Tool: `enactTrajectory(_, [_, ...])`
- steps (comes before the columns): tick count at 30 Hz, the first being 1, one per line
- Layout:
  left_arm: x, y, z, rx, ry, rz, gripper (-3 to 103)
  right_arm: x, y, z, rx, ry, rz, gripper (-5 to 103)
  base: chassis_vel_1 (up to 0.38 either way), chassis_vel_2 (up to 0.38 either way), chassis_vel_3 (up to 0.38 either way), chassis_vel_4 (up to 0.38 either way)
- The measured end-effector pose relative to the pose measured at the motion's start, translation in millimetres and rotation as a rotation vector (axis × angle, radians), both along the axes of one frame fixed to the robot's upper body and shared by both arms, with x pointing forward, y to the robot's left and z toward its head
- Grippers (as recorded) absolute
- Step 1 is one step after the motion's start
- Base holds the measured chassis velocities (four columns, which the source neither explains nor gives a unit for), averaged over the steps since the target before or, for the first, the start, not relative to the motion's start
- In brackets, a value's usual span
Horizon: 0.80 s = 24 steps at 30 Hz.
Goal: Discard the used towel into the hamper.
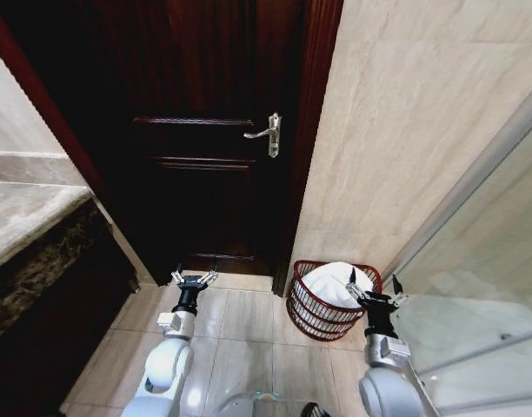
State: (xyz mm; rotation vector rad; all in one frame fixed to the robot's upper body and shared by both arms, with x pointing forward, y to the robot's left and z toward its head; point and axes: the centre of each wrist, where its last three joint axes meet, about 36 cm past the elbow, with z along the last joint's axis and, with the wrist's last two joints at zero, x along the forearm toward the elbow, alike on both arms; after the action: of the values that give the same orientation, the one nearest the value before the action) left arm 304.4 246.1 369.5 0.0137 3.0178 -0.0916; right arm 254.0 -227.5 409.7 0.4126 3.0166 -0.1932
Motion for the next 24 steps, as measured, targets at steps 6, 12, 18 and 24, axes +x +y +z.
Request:
enactTrajectory(6, [1.4, 1.0, -0.5, 0.002, 0.000, 0.001, 100, -0.5, -0.1, 0.1, 0.002, -0.003, -0.001, 100, 0.000, 0.000, 0.000, 0.000])
enactTrajectory(12, [1.9, 2.3, -0.6, -0.004, -0.001, 0.009, 100, -0.3, 0.0, 1.5, 0.002, -0.008, -0.001, 100, 0.000, 0.000, 0.000, 0.000])
enactTrajectory(18, [1.9, 2.0, -0.5, -0.009, -0.001, 0.012, 100, -1.0, -0.1, 1.3, 0.002, -0.006, -0.001, 100, 0.000, 0.000, 0.000, 0.000])
enactTrajectory(24, [1.8, 0.8, -0.4, -0.011, 0.000, 0.010, 100, -3.3, -0.7, 1.2, 0.002, -0.005, -0.002, 100, 0.000, 0.000, 0.000, 0.000])
